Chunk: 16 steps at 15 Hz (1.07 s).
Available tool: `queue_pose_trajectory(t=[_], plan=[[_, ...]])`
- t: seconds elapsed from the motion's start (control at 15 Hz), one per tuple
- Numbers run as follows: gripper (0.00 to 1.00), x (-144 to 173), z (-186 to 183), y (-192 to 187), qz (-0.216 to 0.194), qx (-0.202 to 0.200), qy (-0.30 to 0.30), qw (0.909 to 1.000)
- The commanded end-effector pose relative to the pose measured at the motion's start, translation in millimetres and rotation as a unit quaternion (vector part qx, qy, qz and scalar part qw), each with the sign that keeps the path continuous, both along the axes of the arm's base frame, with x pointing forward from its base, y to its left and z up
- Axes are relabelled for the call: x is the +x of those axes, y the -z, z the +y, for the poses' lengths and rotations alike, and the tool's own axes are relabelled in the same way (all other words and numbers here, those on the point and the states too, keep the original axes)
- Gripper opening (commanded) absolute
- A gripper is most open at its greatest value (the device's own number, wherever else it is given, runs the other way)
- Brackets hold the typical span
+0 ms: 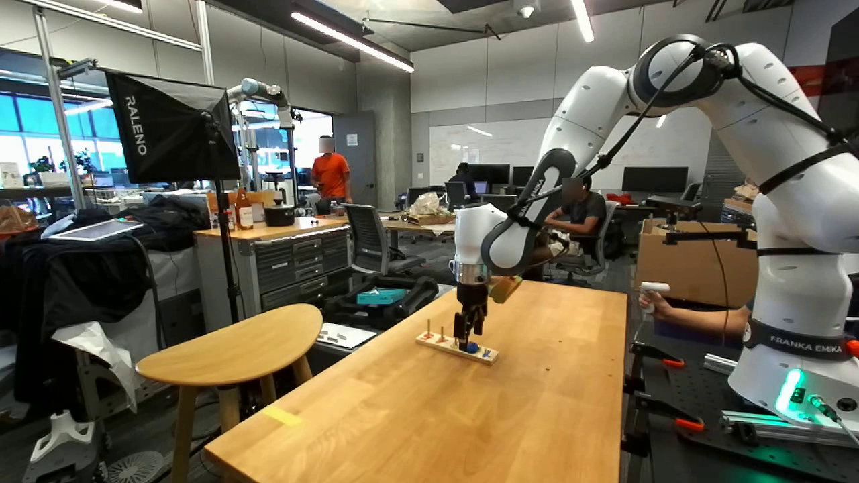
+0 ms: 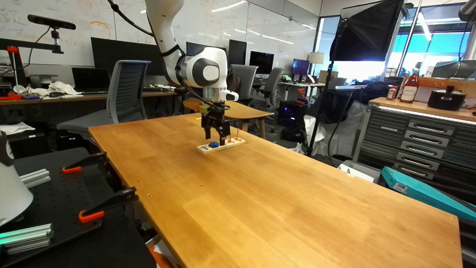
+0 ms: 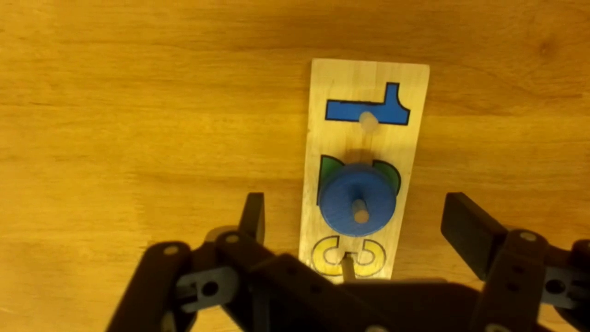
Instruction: Remove the blue circle from the wooden object.
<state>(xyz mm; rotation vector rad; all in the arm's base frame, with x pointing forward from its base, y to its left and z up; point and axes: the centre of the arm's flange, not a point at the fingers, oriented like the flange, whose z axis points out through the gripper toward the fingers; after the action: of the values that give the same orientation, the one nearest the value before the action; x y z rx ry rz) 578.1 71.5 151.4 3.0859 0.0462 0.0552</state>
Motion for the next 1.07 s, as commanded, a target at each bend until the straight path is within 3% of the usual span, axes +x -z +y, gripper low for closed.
queue_pose_trajectory(t=[0.0, 0.07, 0.4, 0.53, 0.6, 1.0], plan=[[0.74, 12, 3, 12, -0.016, -0.012, 0.003, 0.9998], [0.71, 12, 4, 12, -0.018, -0.012, 0.002, 0.9998], [0.28, 14, 5, 7, -0.021, -0.013, -0.001, 0.9997], [0.24, 15, 3, 3, -0.023, -0.013, -0.001, 0.9996], [0.18, 16, 2, 1, -0.021, -0.013, 0.0, 0.9997], [0.18, 29, -6, -71, -0.04, 0.008, 0.008, 0.9991]])
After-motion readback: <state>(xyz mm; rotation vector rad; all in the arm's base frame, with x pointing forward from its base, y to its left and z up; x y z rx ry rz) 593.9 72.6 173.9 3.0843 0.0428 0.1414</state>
